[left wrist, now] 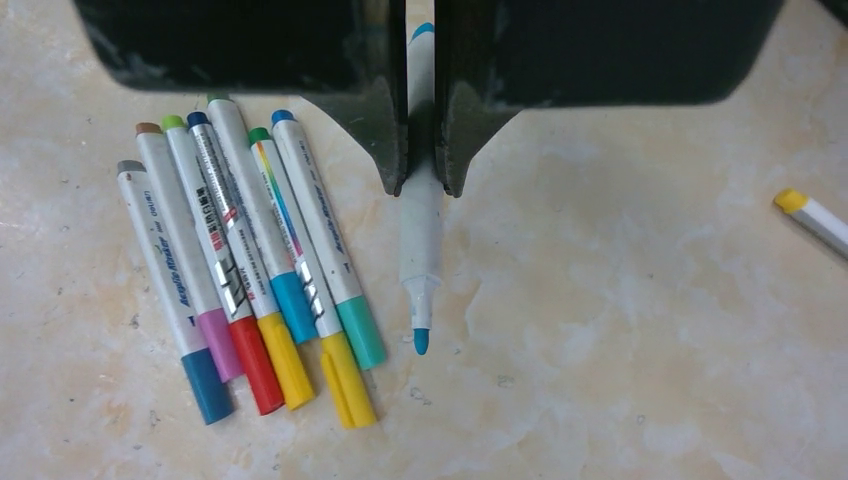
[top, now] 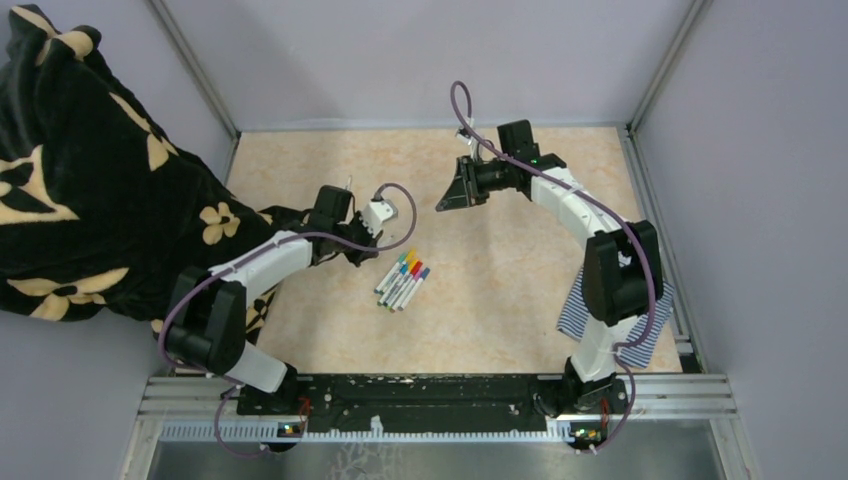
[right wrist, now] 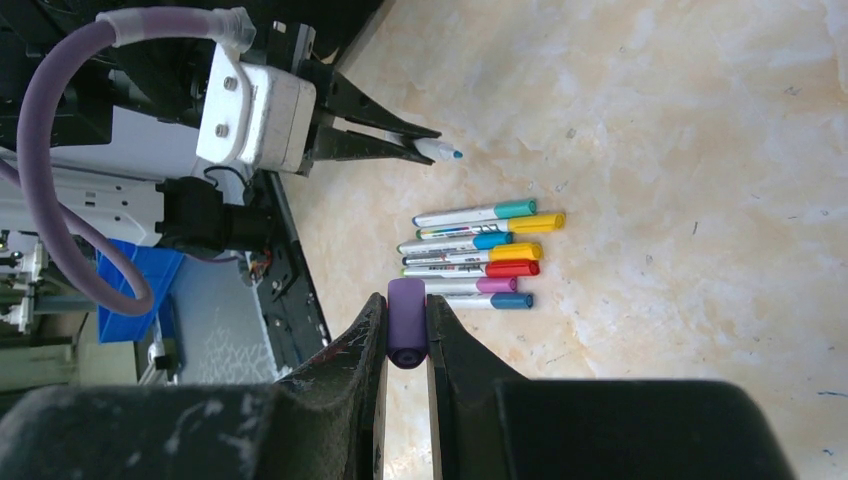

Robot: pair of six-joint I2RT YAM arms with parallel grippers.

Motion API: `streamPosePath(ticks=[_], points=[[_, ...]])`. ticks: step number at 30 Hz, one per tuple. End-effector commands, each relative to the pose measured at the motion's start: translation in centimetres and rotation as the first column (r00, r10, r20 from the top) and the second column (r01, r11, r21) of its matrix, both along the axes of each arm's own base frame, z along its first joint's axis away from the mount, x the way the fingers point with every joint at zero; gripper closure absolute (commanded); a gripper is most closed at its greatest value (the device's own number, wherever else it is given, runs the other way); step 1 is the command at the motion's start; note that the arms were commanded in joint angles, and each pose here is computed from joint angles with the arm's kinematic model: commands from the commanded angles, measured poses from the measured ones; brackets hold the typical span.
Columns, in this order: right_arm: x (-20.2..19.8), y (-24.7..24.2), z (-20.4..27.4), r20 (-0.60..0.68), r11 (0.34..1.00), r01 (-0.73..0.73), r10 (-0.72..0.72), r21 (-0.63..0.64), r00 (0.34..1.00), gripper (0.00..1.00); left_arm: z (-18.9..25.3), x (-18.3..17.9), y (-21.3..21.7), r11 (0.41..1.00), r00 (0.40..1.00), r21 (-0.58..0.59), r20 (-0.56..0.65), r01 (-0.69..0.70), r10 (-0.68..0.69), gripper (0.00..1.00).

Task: Open the pen caps
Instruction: Place the pen at the center of the board.

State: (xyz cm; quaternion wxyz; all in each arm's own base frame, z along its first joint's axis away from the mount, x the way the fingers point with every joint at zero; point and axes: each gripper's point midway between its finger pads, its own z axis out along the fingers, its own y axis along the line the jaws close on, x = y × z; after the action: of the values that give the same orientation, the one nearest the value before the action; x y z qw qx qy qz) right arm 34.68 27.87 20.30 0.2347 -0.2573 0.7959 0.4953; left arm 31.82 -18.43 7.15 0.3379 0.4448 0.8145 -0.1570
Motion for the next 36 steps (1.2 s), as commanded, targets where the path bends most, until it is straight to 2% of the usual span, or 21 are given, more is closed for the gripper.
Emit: streamPosePath(ticks=[1, 6, 14, 22, 36], points=[[0.2, -0.1, 3.5, 0.123, 1.0, 0.008, -0.011, 0.025, 0.992, 1.0, 0.2, 1.8, 1.9, 0.994, 0.994, 0.011, -0.009, -0.11, 0.111, 1.0], [0.4, -0.3, 3.3, 0.135, 0.999, 0.03, -0.033, 0.019, 0.99, 1.0, -0.5, 3.3, 5.4, 0.972, 0.971, 0.017, -0.055, -0.233, 0.234, 1.0], [0.7, -0.4, 3.1, 0.135, 0.999, 0.043, -0.045, 0.016, 0.99, 1.0, -1.6, 3.3, 8.9, 0.926, 0.922, 0.05, -0.087, -0.373, 0.376, 1.0], [0.6, -0.5, 3.4, 0.156, 0.999, 0.047, -0.049, 0.015, 0.986, 1.0, -3.9, 3.0, 10.1, 0.887, 0.869, 0.1, -0.181, -0.45, 0.461, 1.0], [0.5, -0.5, 3.7, 0.167, 0.999, 0.046, -0.048, 0.019, 0.985, 1.0, -6.0, 3.0, 12.6, 0.821, 0.801, 0.191, -0.188, -0.538, 0.569, 1.0]])
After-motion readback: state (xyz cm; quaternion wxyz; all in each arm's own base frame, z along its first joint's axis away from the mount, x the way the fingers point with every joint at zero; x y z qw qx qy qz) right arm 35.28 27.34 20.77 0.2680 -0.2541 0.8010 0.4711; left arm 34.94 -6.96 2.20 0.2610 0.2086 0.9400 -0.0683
